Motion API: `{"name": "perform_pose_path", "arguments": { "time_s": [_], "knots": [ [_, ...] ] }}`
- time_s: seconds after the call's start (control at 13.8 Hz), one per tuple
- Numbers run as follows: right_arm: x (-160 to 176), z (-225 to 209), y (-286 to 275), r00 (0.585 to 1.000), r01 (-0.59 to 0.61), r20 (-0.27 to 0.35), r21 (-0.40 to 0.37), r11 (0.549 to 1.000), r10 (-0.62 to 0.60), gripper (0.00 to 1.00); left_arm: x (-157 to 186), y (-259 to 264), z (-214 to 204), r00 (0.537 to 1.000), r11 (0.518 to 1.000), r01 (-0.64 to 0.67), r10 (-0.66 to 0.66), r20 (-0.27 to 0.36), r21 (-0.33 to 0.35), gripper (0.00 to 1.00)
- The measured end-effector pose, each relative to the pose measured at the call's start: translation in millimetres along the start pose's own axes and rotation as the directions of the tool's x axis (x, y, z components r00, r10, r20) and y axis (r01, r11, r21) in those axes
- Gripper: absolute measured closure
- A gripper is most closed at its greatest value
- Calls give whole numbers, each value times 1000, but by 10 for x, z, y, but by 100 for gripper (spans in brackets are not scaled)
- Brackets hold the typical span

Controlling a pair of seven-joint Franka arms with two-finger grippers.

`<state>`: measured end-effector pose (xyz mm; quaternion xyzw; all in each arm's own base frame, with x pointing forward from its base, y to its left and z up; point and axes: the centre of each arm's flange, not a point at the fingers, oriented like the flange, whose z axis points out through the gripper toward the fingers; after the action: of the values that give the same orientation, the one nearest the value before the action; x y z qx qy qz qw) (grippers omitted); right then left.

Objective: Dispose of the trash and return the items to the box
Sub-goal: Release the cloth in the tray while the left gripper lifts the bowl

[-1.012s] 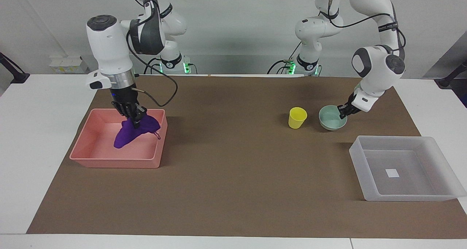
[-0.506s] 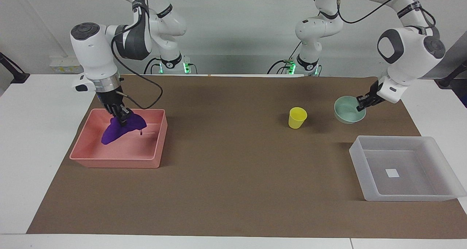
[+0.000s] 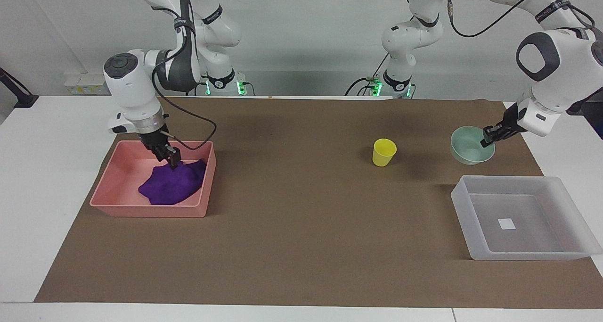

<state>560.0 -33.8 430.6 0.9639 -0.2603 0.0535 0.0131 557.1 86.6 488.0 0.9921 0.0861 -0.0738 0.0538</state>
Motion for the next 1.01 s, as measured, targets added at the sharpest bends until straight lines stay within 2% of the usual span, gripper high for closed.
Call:
{"name": "perform_pose_path", "arguments": {
  "time_s": [0.14, 0.36, 0.51, 0.65, 0.8, 1.01],
  "knots": [
    [30, -232, -53, 998, 60, -33, 13, 998, -60, 1, -8, -4, -30, 1000, 1000, 1, -1, 5, 0, 96],
    [-9, -813, -125, 986, 165, -23, -1, 986, -165, 0, -6, -1, -95, 1000, 1000, 0, 0, -1, -2, 96],
    [-42, -1222, -200, 972, 234, -2, -10, 972, -234, 0, 75, -51, -145, 999, 1000, 5, -5, -42, -5, 96],
    [-88, -1562, -300, 960, 280, 18, -15, 960, -280, 0, 319, -229, -374, 992, 1000, 7, -9, -124, -13, 96],
    [-95, -1803, -360, 949, 312, 43, -18, 950, -312, 0, 608, -479, -420, 986, 1000, 15, -19, -164, -23, 96],
    [-44, -2003, -445, 939, 339, 64, -16, 940, -338, 0, 1168, -844, 78, 967, 999, 42, -49, -252, -35, 96]
  ]
}}
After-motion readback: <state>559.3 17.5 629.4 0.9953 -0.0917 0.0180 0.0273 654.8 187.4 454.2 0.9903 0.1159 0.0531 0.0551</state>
